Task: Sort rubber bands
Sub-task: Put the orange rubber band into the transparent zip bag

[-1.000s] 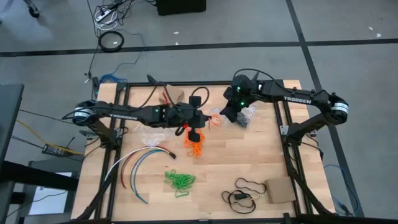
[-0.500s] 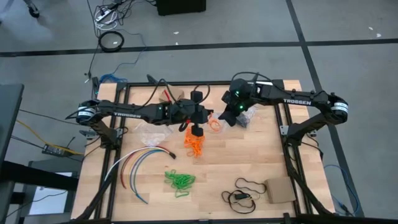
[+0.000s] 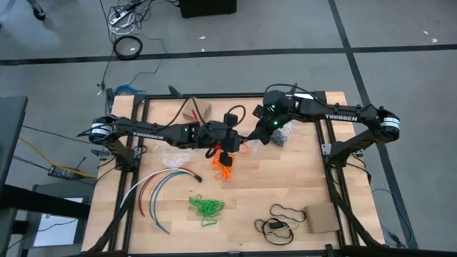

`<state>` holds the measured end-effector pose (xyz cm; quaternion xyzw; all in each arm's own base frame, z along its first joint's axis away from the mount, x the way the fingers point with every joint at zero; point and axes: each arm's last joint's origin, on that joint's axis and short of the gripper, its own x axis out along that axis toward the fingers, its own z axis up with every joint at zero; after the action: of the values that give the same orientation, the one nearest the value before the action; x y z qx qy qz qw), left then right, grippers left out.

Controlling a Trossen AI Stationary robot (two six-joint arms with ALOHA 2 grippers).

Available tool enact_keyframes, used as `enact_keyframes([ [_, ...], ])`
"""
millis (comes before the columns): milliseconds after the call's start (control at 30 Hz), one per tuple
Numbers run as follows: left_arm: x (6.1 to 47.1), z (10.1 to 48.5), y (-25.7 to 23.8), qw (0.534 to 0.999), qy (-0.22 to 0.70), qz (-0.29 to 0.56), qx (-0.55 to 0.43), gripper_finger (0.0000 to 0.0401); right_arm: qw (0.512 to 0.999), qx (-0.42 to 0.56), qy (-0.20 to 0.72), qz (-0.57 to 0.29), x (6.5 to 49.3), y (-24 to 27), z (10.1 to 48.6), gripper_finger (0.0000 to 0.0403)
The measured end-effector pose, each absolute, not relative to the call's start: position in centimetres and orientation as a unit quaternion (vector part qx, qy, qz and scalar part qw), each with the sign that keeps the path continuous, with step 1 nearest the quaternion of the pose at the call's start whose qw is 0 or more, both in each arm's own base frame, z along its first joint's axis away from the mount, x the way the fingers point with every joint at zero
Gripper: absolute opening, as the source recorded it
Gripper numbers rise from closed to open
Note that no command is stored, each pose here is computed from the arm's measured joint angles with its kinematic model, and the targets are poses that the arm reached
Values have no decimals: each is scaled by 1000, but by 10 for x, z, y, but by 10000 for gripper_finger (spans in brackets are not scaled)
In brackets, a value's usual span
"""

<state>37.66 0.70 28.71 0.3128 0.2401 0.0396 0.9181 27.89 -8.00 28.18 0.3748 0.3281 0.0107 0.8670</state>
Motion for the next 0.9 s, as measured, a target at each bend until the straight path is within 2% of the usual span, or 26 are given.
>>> enact_keyframes([
  [300,372,280,3,903,290,63,311,141,863,386,326,7,277,-86,282,0],
  [433,370,277,5,899,307,78,301,173,861,387,330,6,276,-85,281,0],
  [733,353,273,-1,875,378,74,294,182,852,371,370,-1,268,-88,274,0],
  [900,340,296,-9,890,346,90,283,182,852,365,376,-14,262,-99,272,0],
])
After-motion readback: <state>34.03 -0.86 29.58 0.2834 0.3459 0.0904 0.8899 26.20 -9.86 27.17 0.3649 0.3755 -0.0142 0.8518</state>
